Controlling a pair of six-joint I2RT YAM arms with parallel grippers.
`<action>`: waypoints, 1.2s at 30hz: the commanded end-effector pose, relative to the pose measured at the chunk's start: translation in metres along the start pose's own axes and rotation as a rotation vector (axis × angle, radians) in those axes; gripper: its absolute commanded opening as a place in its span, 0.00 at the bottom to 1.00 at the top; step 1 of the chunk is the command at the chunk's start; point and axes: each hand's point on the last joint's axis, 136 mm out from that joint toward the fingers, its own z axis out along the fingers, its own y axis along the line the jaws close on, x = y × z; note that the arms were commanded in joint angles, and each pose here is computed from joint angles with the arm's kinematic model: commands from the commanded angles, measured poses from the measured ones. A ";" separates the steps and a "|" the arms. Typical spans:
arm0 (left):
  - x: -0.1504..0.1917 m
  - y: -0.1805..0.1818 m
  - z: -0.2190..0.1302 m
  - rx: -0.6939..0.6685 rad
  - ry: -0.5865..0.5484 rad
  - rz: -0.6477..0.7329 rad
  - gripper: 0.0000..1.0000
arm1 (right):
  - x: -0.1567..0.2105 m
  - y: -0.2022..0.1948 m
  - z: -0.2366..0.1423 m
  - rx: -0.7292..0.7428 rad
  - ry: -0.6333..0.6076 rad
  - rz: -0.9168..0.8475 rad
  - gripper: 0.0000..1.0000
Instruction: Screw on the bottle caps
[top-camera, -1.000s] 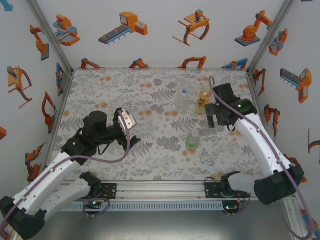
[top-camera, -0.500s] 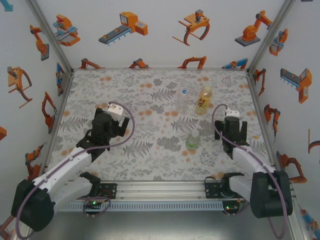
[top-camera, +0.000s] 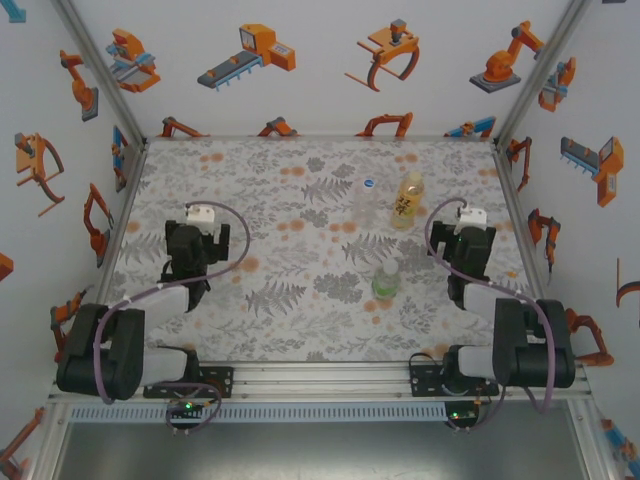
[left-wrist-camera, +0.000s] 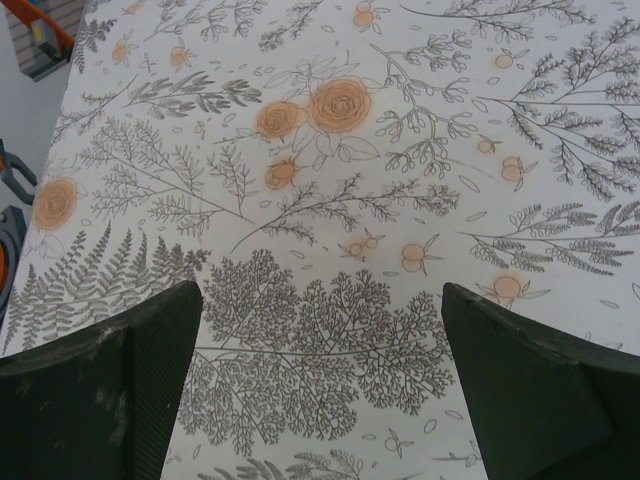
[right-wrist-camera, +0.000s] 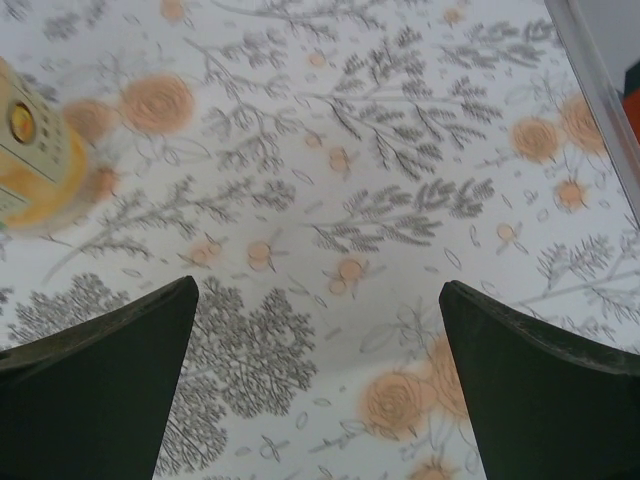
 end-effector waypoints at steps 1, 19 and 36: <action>-0.043 -0.002 0.003 0.080 -0.152 -0.057 0.97 | -0.003 -0.001 0.009 -0.004 -0.068 0.068 0.99; 0.008 0.004 0.021 0.088 -0.057 -0.180 0.97 | 0.007 -0.001 0.028 0.015 -0.001 0.069 0.99; 0.023 0.017 0.042 0.050 0.019 -0.245 0.97 | 0.007 -0.001 0.028 0.015 0.000 0.068 0.99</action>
